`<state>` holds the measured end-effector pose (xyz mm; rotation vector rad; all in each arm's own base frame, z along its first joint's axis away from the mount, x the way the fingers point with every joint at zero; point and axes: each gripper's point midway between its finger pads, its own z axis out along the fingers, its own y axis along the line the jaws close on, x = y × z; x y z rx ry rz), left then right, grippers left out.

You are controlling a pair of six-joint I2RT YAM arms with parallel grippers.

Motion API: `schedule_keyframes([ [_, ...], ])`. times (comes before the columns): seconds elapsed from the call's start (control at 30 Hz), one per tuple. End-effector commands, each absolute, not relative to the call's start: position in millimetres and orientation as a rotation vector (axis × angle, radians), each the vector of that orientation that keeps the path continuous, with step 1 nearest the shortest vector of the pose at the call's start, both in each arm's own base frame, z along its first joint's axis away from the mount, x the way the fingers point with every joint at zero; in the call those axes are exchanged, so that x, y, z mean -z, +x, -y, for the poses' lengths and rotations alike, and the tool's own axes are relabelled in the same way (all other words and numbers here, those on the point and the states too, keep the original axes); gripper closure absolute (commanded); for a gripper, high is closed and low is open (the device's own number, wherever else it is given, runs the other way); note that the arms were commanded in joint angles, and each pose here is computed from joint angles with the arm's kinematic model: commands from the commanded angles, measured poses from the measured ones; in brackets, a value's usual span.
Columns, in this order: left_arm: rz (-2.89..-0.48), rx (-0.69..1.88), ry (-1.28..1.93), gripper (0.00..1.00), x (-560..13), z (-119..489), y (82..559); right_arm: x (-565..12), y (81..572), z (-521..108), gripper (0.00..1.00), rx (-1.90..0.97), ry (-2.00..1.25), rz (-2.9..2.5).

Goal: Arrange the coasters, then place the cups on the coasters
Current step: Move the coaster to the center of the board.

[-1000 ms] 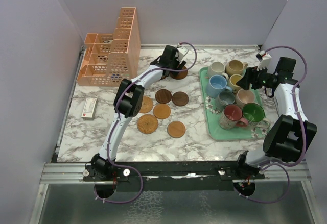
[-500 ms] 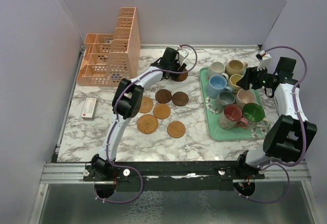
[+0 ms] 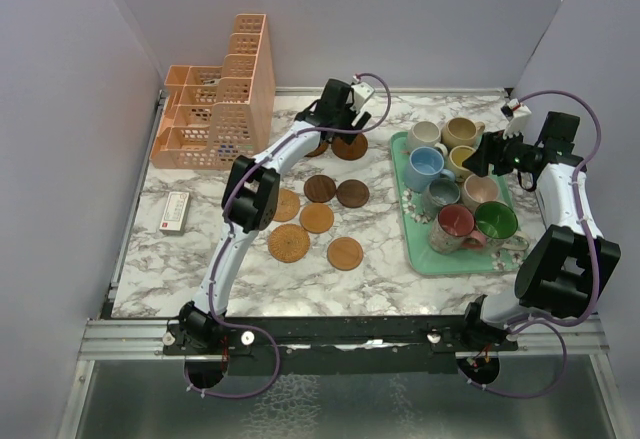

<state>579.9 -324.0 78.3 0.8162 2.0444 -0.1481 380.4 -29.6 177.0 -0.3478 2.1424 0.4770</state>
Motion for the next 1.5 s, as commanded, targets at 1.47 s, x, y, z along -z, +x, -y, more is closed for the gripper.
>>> schedule_keyframes([
  [1.47,-2.304,0.295,1.144,0.14,-24,269,398,-178,380,21,0.35,-0.535,-0.373,-2.133],
])
